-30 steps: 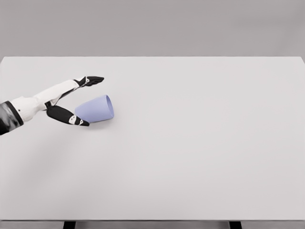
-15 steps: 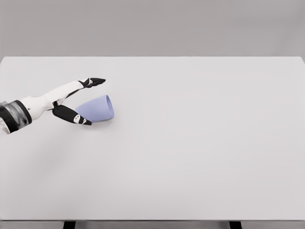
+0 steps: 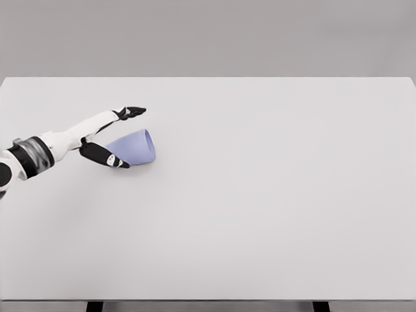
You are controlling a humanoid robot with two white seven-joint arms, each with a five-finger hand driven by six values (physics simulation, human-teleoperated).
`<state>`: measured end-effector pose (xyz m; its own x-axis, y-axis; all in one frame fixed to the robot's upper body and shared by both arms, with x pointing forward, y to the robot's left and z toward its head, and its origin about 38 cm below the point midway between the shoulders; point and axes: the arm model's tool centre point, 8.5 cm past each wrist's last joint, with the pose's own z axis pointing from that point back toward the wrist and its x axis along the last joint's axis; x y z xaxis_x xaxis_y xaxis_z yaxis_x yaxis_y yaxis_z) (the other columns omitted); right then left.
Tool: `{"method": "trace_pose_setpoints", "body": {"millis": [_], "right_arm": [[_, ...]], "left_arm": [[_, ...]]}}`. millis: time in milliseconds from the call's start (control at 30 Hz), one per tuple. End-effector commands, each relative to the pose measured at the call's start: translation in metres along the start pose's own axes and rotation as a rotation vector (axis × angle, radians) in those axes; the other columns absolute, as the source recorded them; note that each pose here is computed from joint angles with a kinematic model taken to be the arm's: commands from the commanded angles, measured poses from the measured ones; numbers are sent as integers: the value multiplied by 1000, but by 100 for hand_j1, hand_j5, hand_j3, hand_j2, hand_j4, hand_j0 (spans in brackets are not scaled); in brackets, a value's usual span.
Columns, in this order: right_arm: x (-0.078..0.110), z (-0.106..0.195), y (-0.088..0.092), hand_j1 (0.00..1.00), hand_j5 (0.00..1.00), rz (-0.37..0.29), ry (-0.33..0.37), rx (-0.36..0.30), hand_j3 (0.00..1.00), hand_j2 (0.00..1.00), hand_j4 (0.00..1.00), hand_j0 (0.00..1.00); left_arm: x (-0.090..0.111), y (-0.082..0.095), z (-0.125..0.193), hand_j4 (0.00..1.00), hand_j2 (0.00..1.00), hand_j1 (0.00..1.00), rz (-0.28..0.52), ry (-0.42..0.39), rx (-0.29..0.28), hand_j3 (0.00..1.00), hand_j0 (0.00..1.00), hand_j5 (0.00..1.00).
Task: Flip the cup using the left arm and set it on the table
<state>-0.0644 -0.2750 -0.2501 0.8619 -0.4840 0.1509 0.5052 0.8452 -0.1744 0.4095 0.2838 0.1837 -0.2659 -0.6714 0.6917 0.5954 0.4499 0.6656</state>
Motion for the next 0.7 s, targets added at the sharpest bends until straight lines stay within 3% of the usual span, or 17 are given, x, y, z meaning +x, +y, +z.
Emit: {"method": "trace_pose_setpoints", "body": {"millis": [0,667], "right_arm": [[0,0,0,100,100,0,0,0,100,100,100,100],[0,0,0,100,100,0,0,0,100,100,100,100]], "left_arm": [[-2,-3,-2,100,100,100,2,5,-6,100,100,100],[-11,-11,-16,100,100,100,-35,38,1,100,100,100]]}}
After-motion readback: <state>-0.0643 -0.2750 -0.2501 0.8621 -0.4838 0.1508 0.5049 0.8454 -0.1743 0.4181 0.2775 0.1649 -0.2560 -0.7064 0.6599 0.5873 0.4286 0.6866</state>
